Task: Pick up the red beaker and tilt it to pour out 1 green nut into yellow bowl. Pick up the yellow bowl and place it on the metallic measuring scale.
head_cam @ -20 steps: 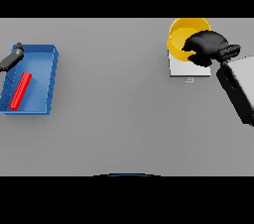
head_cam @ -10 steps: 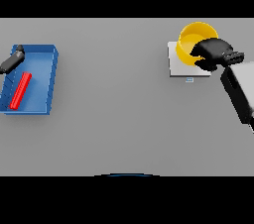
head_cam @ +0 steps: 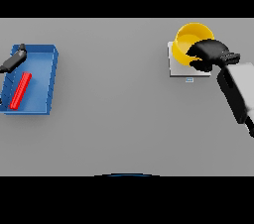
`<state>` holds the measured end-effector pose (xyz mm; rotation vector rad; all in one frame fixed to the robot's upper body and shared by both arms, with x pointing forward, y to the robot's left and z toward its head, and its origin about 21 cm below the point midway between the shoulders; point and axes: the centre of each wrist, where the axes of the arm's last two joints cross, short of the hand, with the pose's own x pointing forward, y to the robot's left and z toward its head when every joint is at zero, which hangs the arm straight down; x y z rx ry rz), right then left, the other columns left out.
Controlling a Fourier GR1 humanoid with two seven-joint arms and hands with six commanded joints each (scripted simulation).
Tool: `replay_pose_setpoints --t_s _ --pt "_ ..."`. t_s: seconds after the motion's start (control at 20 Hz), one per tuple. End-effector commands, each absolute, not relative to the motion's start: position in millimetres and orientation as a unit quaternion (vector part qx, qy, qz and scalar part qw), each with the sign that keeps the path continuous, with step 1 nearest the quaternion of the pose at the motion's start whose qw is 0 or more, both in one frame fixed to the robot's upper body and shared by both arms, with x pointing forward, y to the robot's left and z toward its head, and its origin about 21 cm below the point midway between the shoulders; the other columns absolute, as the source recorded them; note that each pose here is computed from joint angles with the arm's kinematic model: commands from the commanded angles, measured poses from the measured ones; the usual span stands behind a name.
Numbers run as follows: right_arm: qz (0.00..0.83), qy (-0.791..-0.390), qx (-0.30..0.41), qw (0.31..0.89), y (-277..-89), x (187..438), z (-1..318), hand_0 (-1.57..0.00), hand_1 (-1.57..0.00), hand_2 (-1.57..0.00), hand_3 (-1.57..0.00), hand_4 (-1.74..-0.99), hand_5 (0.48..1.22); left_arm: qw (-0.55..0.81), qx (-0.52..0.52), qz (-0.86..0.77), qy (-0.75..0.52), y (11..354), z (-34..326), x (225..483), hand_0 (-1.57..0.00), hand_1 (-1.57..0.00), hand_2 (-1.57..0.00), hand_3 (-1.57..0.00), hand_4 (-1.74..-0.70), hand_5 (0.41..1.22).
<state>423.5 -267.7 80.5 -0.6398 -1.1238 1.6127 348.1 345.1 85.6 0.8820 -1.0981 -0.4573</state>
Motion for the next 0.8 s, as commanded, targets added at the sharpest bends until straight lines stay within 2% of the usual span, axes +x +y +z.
replay_pose_setpoints --t_s 0.0,0.05,0.15,0.3,0.5,0.65,0.75 --pt "0.672 -0.464 -0.266 0.512 -268.7 424.5 81.9 -1.23 -1.10 -1.09 -0.89 -1.657 1.149 0.738 0.403 -0.210 -0.499 345.5 84.6 348.1 0.00 0.00 0.00 0.00 -0.72 0.668" --pt "0.674 -0.461 -0.268 0.512 -267.2 424.8 83.0 -0.99 -0.88 -0.92 -0.80 -1.629 1.080 0.739 0.401 -0.209 -0.499 344.7 83.6 349.8 0.00 0.00 0.00 0.00 -0.72 0.668" --pt "0.688 -0.445 -0.270 0.506 -266.8 425.7 82.4 -0.63 -0.56 -0.66 -0.66 -1.593 0.987 0.736 0.404 -0.208 -0.502 345.4 84.6 350.6 0.00 0.00 0.00 0.00 -0.72 0.666" --pt "0.701 -0.441 -0.265 0.494 -266.8 424.9 79.1 -0.32 -0.29 -0.38 -0.51 -1.560 0.909 0.739 0.401 -0.204 -0.501 343.6 85.5 351.9 0.00 0.00 0.00 0.00 -0.72 0.662" --pt "0.698 -0.454 -0.262 0.487 -267.5 427.2 81.2 -0.13 -0.12 -0.16 -0.36 -1.542 0.838 0.737 0.401 -0.207 -0.503 339.9 80.1 351.4 0.00 0.00 0.00 0.00 -0.72 0.664" --pt "0.696 -0.452 -0.260 0.494 -272.6 426.3 80.4 -0.07 -0.06 -0.08 -0.27 -1.523 0.798 0.738 0.403 -0.205 -0.501 345.7 87.5 352.8 0.00 0.00 0.00 0.00 -0.72 0.664" --pt "0.691 -0.447 -0.263 0.503 -269.6 425.9 77.5 -0.04 -0.04 -0.05 -0.22 -1.509 0.774 0.741 0.404 -0.205 -0.496 345.2 84.9 352.5 0.00 0.00 0.00 0.00 -0.72 0.664"
